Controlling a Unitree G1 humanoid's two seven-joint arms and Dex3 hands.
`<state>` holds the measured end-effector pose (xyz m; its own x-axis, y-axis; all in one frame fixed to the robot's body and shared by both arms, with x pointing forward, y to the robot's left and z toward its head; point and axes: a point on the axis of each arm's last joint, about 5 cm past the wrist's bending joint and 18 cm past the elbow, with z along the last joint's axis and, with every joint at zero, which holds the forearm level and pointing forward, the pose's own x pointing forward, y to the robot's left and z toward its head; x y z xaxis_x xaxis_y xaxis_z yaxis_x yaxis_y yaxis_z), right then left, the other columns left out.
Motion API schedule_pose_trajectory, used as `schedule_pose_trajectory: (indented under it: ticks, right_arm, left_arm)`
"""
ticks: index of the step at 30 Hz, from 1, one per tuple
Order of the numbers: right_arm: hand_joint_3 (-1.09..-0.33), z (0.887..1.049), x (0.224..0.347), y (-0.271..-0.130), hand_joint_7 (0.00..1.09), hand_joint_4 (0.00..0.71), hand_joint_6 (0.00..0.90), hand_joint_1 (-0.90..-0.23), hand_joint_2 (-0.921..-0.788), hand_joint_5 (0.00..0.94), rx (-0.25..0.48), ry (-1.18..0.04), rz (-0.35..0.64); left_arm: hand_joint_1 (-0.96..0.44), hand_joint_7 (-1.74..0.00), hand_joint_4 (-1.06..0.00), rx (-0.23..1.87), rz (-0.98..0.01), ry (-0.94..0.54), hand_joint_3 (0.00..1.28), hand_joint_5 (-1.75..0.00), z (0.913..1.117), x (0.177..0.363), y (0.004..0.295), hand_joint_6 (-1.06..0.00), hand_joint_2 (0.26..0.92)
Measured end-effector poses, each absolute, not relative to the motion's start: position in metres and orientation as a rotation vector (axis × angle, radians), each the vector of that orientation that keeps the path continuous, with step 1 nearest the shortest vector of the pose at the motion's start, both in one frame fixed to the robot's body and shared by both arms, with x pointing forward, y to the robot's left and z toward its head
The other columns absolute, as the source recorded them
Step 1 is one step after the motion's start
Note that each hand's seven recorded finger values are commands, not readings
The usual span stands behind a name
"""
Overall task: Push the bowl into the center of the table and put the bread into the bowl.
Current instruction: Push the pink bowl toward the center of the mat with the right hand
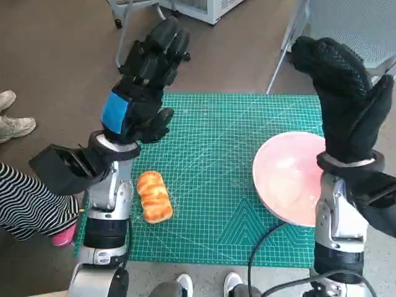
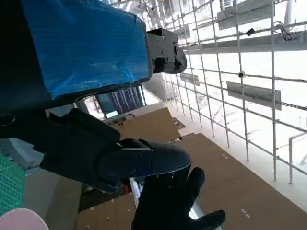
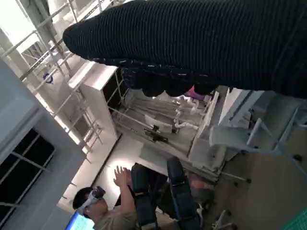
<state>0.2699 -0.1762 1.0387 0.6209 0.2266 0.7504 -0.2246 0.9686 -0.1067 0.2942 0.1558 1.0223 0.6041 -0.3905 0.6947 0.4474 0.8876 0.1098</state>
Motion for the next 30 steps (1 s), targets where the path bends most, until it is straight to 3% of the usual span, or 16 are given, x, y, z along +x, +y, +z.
schedule_pose_trajectory:
  ticks: [30]
  right_arm:
    - [-0.640, 1.0394, 0.2696, -0.1782, 0.56, 0.189, 0.048, -0.647, -0.921, 0.001, -0.015, -0.855, 0.257]
  left_arm:
    - [-0.77, -0.42, -0.11, -0.081, -0.491, -0.769, 0.48, 0.00, 1.0229, 0.2942, 0.1528, 0.00, 0.921]
